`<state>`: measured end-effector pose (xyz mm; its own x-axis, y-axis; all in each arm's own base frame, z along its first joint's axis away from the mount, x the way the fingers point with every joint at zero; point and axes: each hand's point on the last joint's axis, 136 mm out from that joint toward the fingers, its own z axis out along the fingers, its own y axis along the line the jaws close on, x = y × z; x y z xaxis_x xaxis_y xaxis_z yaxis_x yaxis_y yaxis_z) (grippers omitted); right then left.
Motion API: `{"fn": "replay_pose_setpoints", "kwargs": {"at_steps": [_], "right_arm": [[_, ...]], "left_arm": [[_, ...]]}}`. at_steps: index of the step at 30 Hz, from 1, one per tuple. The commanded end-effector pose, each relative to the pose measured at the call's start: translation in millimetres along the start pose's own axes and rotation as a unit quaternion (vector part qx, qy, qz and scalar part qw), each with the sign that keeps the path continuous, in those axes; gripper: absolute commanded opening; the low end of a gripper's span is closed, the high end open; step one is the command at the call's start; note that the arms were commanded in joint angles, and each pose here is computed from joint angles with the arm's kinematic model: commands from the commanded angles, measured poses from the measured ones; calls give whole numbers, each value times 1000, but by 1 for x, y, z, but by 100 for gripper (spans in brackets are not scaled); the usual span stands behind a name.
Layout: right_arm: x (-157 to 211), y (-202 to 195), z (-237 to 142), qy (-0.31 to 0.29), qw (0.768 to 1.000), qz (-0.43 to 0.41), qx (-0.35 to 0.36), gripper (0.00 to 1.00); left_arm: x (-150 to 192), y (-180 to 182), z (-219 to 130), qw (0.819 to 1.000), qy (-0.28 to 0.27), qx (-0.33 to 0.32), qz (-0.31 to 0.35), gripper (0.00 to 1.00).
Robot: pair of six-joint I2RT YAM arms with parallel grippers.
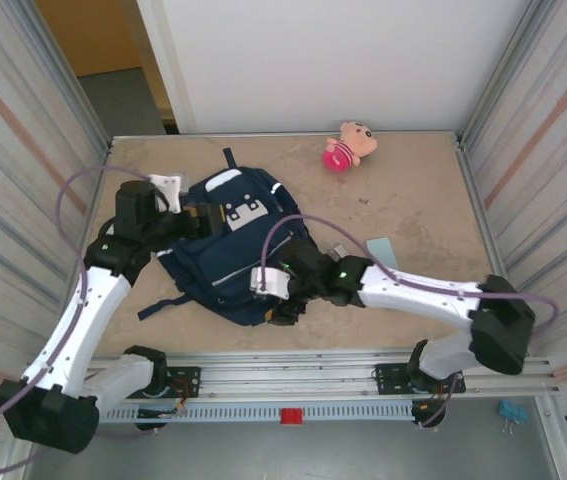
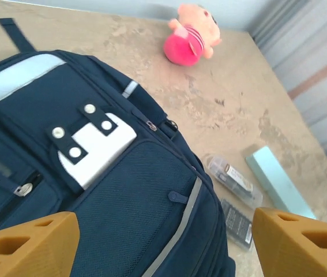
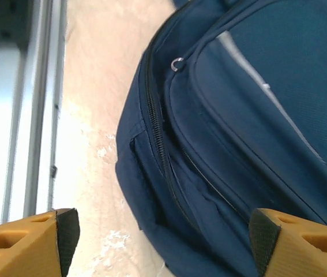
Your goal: Pack books, pencil case, and school supplies into a backpack
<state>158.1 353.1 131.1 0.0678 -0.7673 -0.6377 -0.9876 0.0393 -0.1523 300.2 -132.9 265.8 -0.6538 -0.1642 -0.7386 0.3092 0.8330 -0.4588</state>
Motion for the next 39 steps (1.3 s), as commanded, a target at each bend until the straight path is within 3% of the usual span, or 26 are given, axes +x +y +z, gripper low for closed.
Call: {"fn": "replay_pose_setpoints", "kwargs": {"at_steps": [1,7,10,13,14,25,32,39], "right_arm": [[-20,-6,23,-22,997,-71,-2,78],[-4,-7,72,7,997,-71,-19,74],[2,-11,76,12,997,-82,-2,41],[-6,-9,54,2,995,-98,-10,3],[-12,-11,42,-7,995,-100,-13,0],[-74,-96,-101,-115,992,-53,8,0],[-88,-141,-135,-157,986,-44,34,0],[-94,-152,-147,-175,983,-47,28,0]], "left_arm": [[30,17,-1,996,40,-6,-75,78],[47,36,-5,993,37,-25,-108,78],[49,42,-9,992,31,-33,-118,77],[50,47,-13,991,31,-42,-122,77],[50,48,-14,991,33,-42,-123,77],[41,45,-29,994,-20,-39,-97,77],[48,51,-30,996,-64,-37,-49,72],[67,68,-8,994,-105,-28,4,67]]}}
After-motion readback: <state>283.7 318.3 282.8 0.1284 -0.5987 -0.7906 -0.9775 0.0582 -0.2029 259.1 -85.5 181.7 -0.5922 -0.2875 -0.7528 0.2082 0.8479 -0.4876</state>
